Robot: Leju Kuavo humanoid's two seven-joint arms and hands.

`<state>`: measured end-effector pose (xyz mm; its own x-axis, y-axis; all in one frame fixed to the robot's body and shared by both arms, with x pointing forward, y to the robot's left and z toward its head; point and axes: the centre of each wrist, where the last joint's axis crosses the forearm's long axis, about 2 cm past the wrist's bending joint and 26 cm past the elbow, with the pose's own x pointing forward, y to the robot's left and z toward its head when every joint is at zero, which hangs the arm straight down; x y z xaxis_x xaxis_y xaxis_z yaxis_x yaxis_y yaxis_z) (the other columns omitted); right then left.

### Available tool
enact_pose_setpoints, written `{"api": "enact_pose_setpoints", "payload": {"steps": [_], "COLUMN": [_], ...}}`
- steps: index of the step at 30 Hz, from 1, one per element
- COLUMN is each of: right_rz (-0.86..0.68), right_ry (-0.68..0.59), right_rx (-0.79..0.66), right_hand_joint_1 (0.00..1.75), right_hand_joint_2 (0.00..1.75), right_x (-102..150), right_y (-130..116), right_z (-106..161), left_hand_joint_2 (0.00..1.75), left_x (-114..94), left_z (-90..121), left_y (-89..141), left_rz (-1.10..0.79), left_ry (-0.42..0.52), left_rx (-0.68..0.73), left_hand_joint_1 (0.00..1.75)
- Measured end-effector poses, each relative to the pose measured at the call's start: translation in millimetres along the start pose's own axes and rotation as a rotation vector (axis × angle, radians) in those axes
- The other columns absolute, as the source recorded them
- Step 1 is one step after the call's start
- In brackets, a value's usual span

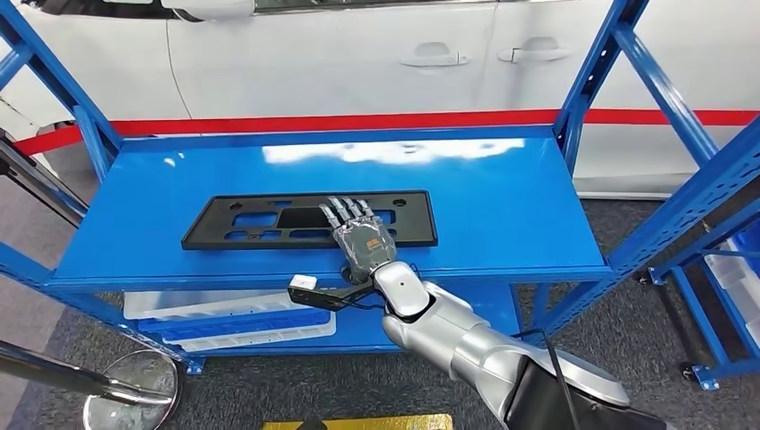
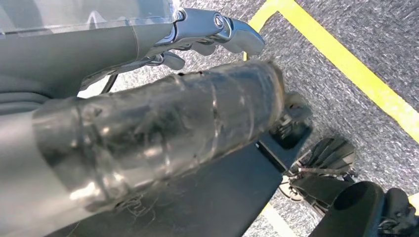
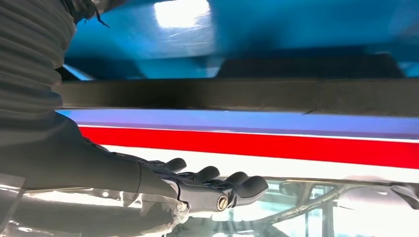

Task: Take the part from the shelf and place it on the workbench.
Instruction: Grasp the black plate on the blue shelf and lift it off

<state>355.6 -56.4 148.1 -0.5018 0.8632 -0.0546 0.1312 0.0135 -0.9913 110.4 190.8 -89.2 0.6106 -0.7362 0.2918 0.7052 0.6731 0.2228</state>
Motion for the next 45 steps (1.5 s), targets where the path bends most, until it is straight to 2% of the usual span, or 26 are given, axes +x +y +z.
{"api": "enact_pose_setpoints", "payload": {"steps": [4,5,8,9,19,38,41,45], "right_rz": [0.008,0.012,0.023,0.027,0.036,0.046,-0.004,-0.199], "right_ry": [0.004,0.006,0.017,0.022,0.021,0.054,0.052,0.045], "right_rx": [0.0,0.002,0.013,0.021,0.101,0.059,0.043,0.04], "right_hand_joint_1": [0.0,0.17,1.48,1.75,1.75,1.75,1.75,1.75], "right_hand_joint_2": [1.75,1.75,1.75,1.75,1.75,1.75,1.75,1.75], "right_x": [-1.3,-2.0,-4.1,-5.0,-7.8,-11.5,-13.4,-17.2], "right_y": [0.7,1.1,3.8,4.8,5.1,4.5,8.2,-1.7], "right_z": [0.2,0.4,2.0,2.6,0.6,0.2,3.8,-2.4], "left_hand_joint_2": [0.0,0.0,0.0,0.0,0.0,0.0,0.0,0.0], "left_x": [-0.2,0.2,0.1,-0.2,0.6,-3.6,-4.4,-4.0], "left_z": [0.0,0.1,0.2,0.3,0.4,0.9,1.1,1.1], "left_y": [-0.2,-0.3,-1.1,-1.5,-2.2,-5.2,-6.0,-5.7], "left_rz": [0.001,0.001,0.001,0.002,0.005,0.059,0.058,0.06], "left_ry": [0.0,-0.001,-0.001,0.0,-0.005,-0.007,-0.013,-0.039], "left_rx": [-0.001,-0.001,-0.002,-0.003,0.0,-0.014,-0.012,0.002], "left_hand_joint_1": [0.0,0.0,0.0,0.0,0.0,0.0,0.0,0.0]}}
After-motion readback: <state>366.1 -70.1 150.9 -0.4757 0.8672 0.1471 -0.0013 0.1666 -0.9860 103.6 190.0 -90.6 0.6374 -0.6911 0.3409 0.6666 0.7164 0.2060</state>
